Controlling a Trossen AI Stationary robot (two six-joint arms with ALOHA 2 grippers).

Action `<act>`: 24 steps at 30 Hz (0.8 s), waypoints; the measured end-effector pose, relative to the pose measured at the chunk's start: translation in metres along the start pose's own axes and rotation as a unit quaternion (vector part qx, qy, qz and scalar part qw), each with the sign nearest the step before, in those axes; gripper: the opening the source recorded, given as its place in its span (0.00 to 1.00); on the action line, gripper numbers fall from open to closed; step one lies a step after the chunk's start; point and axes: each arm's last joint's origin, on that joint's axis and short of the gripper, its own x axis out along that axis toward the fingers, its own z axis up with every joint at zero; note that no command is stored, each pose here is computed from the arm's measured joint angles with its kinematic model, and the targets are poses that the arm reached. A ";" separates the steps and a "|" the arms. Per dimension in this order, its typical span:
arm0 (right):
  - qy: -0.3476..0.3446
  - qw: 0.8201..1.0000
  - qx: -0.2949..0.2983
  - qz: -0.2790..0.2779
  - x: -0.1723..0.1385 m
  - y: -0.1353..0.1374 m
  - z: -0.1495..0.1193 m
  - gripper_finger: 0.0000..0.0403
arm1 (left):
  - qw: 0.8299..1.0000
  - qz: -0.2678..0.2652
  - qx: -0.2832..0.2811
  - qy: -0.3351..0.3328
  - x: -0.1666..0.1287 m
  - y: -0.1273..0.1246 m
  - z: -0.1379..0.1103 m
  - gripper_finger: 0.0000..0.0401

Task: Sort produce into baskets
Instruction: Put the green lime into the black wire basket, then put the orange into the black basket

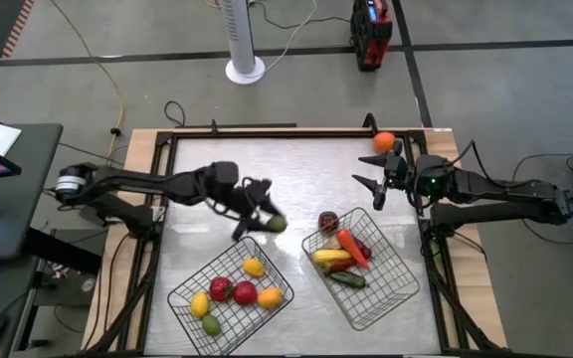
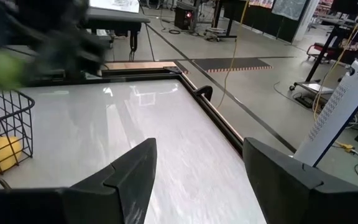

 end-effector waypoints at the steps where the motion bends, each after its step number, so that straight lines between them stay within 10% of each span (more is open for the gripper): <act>1: 0.000 1.000 0.001 0.000 0.000 0.000 0.000 0.66 | 1.000 -0.024 -0.013 0.005 0.000 -0.010 0.001 0.49; 8: -0.004 1.000 0.010 -0.001 0.000 0.000 0.001 0.66 | 0.988 -0.085 -0.052 0.118 0.009 -0.067 -0.022 0.49; 24: -0.006 1.000 0.012 -0.002 0.000 0.000 0.001 0.66 | 0.967 0.076 -0.114 0.216 0.011 -0.094 -0.054 0.72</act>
